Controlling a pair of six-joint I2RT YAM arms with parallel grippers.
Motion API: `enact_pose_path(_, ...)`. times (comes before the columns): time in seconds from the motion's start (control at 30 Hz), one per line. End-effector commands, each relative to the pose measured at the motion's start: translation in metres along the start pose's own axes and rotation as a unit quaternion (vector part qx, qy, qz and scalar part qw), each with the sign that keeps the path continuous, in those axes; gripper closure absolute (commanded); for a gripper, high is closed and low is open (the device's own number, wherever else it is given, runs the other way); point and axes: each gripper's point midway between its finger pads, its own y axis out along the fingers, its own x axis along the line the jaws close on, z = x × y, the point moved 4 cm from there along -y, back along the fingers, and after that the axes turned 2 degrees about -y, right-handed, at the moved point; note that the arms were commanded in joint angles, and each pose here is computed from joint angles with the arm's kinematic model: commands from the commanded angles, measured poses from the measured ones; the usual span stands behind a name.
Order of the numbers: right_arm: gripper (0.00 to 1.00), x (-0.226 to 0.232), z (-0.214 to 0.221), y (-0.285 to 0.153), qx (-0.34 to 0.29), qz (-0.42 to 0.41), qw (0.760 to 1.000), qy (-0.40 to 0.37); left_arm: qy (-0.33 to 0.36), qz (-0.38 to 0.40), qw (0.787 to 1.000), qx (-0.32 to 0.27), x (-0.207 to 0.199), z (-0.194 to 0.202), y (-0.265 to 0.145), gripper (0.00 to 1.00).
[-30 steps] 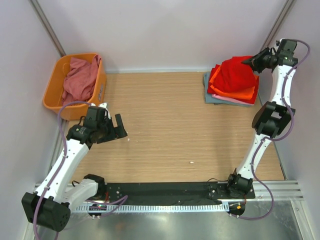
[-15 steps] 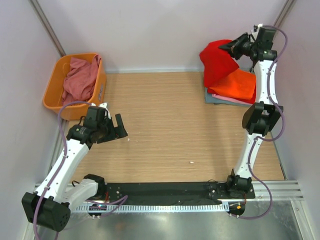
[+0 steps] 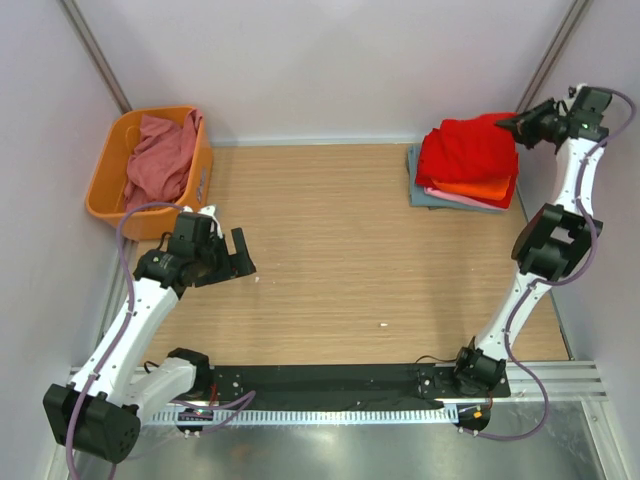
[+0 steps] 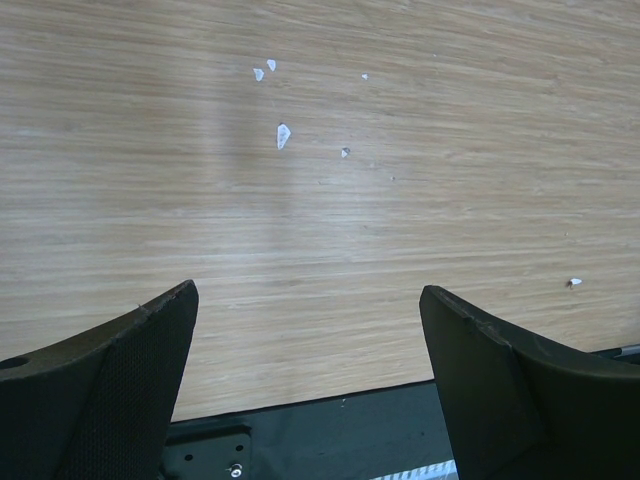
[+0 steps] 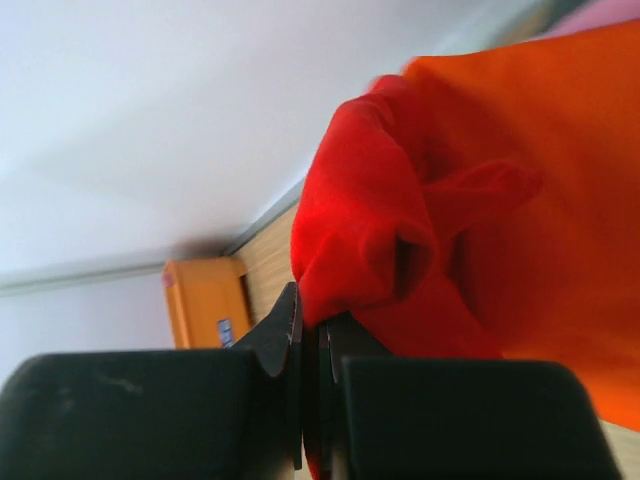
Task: Fold and stack the t-shirts
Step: Neatly place the folded tshirt to the corner
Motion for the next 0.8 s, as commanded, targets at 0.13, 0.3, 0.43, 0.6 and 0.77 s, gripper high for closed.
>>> enact_pose_path(0.13,0.99,-0.057,0.004,-0.015,0.017,0.059,0.998,0.001,0.002,0.012,1.000,-0.007,-0.005,-0.003,0.002,0.08)
enact_pose_path(0.3,0.98,-0.062,0.000,-0.015,0.015,0.069,0.997,0.002,0.002,0.010,1.000,-0.006,-0.005,-0.003,0.003,0.08)
enact_pose_path(0.43,0.90,-0.071,-0.008,-0.016,0.007,0.082,0.997,0.007,0.003,0.009,1.000,-0.005,-0.004,-0.003,0.003,0.08)
enact_pose_path(0.6,0.65,-0.127,-0.015,-0.001,0.013,0.120,0.992,0.040,0.005,0.007,1.000,-0.005,-0.005,-0.002,0.003,0.08)
enact_pose_path(0.77,0.40,-0.185,-0.018,-0.020,-0.006,0.274,0.961,0.043,0.005,0.007,1.000,-0.004,-0.006,-0.002,0.003,0.08)
